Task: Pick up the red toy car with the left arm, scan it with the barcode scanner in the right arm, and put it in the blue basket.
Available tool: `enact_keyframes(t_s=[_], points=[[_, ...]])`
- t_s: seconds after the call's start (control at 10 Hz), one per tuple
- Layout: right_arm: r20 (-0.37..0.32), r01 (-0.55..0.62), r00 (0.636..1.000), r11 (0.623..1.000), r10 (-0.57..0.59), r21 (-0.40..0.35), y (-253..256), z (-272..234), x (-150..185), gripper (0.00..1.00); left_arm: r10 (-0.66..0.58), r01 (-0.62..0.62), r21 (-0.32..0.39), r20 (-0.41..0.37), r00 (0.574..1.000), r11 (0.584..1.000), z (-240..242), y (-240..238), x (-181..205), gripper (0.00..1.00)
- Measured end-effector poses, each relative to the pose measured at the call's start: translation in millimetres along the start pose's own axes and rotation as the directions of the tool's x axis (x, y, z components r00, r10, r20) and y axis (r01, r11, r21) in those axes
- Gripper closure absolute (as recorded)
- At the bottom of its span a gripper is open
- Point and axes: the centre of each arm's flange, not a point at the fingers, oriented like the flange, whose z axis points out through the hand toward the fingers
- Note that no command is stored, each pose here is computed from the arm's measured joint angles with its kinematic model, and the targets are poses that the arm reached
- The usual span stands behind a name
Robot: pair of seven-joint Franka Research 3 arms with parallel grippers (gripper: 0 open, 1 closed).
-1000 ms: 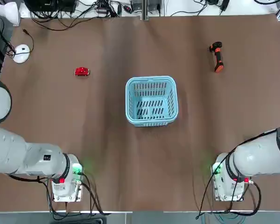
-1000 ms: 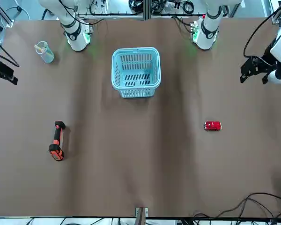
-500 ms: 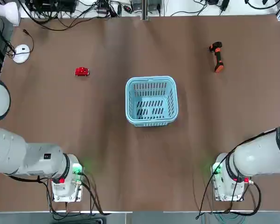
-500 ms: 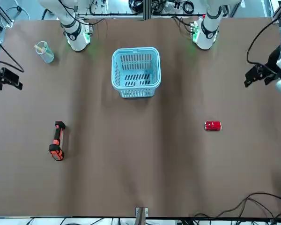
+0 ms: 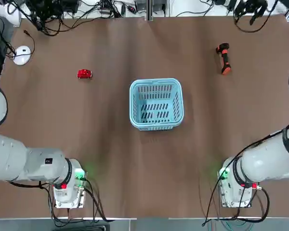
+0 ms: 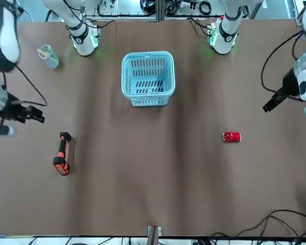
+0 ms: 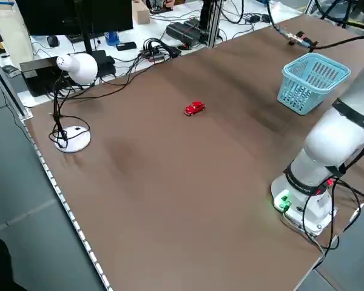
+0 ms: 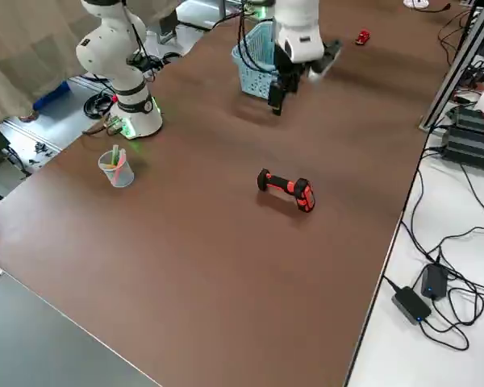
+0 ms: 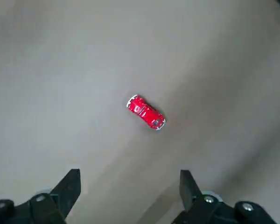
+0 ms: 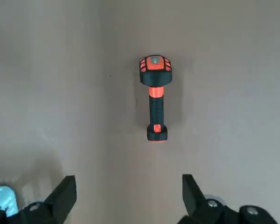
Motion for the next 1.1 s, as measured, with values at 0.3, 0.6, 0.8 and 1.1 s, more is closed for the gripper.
enact_keyframes(t_s=[0.3, 0.6, 0.8, 1.1], points=[[-0.032, 0.058, 0.998, 0.998, -0.059, -0.024, 1, 87, 25, 0.00, -0.314, 0.314, -0.013, -0.007, 0.949, 0.949, 68, -6, -1, 0.03], [-0.073, 0.158, 0.984, 0.986, -0.162, -0.054, 34, 154, 24, 0.00, -0.491, 0.490, 0.046, 0.018, 0.871, 0.871, 142, -1, 6, 0.00], [-0.090, 0.163, 0.982, 0.984, -0.169, -0.069, 45, 187, 23, 0.00, -0.549, 0.544, 0.083, 0.067, 0.833, 0.835, 194, 0, 16, 0.00], [-0.106, 0.174, 0.978, 0.981, -0.182, -0.083, 40, 221, 27, 0.00, -0.569, 0.565, 0.071, 0.065, 0.820, 0.822, 251, -1, 27, 0.00]])
